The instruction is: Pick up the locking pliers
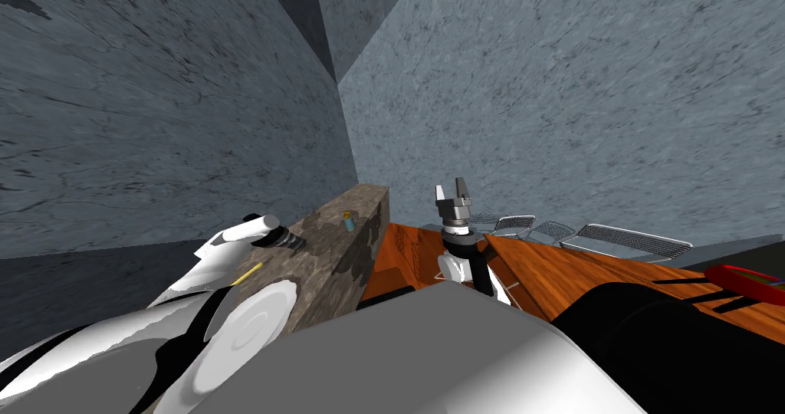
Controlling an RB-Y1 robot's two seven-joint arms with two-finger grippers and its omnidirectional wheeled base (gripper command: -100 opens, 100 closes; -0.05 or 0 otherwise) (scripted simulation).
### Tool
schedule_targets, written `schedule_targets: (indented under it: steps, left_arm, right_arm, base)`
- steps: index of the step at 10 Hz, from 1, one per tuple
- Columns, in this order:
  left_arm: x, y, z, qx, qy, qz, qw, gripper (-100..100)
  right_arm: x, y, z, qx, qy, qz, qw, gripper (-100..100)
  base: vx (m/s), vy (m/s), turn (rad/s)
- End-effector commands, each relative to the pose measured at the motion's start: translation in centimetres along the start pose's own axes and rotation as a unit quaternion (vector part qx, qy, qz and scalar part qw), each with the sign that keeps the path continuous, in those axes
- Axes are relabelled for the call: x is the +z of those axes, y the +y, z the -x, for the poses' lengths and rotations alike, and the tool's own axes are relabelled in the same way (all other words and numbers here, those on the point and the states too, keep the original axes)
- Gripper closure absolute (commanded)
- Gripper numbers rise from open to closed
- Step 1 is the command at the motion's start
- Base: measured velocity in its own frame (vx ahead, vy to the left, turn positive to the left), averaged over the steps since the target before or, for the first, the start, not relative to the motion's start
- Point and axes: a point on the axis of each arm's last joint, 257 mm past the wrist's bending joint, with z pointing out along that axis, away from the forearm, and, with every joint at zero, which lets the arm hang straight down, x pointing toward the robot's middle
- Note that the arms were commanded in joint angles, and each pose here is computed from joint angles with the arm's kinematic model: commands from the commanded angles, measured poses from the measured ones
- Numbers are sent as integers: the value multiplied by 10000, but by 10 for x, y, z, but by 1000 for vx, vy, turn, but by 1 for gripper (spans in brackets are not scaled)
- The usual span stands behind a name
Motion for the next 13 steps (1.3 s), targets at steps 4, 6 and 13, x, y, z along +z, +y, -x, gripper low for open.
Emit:
schedule_targets:
  steps: [4, 6, 13]
  left_arm:
    - [-11, -11, -4, 197, 105, -138, 9997, 100]
    - [-3, 6, -7, 307, 89, 68, 9995, 100]
    - [-9, 8, -3, 473, 123, 151, 9987, 100]
  right_arm:
    - [0, 0, 0, 0, 0, 0, 10000, 0]
    - [0, 0, 0, 0, 0, 0, 10000, 0]
    - [0, 0, 0, 0, 0, 0, 10000, 0]
  base:
    - [22, -20, 37]
    - [32, -21, 42]
    - [27, -24, 42]
